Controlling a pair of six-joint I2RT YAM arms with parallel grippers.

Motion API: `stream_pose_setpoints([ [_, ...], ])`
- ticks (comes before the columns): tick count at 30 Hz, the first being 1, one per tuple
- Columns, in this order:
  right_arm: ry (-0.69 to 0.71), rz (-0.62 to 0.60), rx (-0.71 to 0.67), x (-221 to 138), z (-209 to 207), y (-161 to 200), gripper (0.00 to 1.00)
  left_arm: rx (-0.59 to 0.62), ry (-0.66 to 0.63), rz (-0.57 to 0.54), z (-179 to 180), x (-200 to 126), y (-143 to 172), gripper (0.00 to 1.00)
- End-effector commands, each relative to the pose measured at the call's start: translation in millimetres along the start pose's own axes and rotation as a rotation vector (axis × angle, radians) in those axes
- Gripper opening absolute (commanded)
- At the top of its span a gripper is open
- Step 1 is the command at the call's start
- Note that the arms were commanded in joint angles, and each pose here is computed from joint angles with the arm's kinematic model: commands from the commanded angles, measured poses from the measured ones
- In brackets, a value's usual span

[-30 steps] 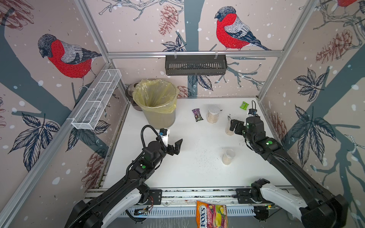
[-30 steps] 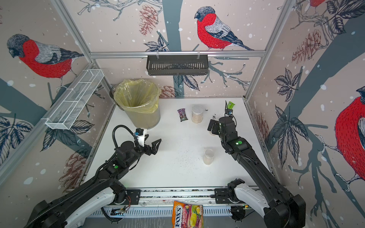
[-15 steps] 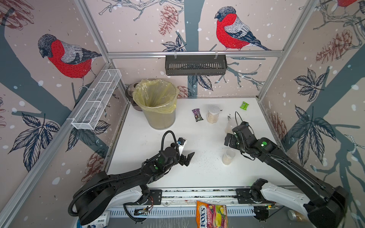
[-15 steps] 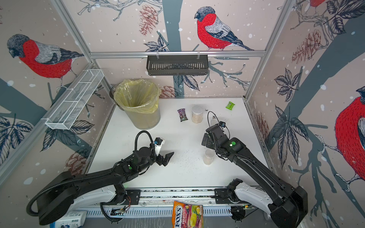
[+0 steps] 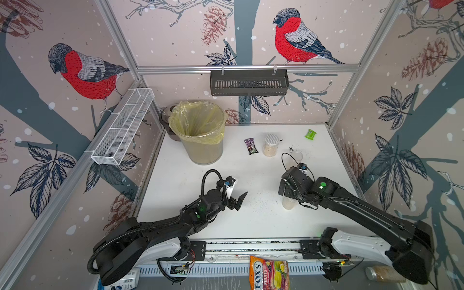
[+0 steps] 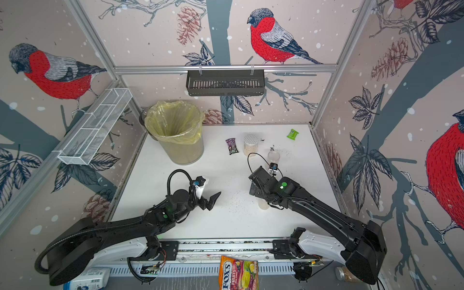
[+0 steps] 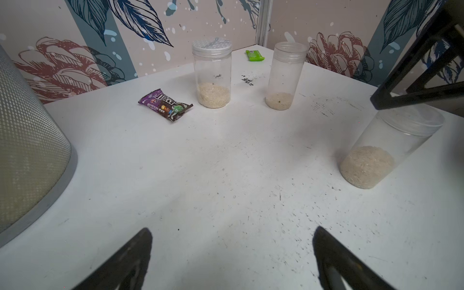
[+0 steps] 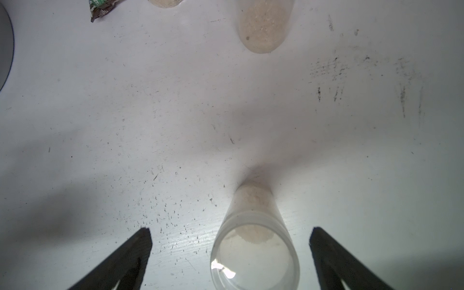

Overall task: Empty moldy rice from jars
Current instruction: Pick up the jar from the center of the board.

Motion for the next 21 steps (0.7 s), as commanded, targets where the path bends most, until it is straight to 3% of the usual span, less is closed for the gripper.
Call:
stream_pose_setpoints([
  [1, 0.042, 0.000, 0.017, 1.0, -11.6, 5.6, 1.00, 0.010, -0.014, -0.067, 2.1, -2.5, -15.4, 0.98],
  [21, 0.066, 0.013, -0.034, 16.8, -12.9, 18.7, 0.83, -0.020, -0.026, -0.034, 4.2, 0.3, -2.1, 0.98],
])
Point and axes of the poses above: each gripper's point midway between its finger pads, its own x axis out along the fingers, its own z axis along the line the jaws close on, y = z × x, the point moved 1 cm from there along -x, back along the fingers, and after that the axes turned 2 degrees about x, right-handed, at the moved point
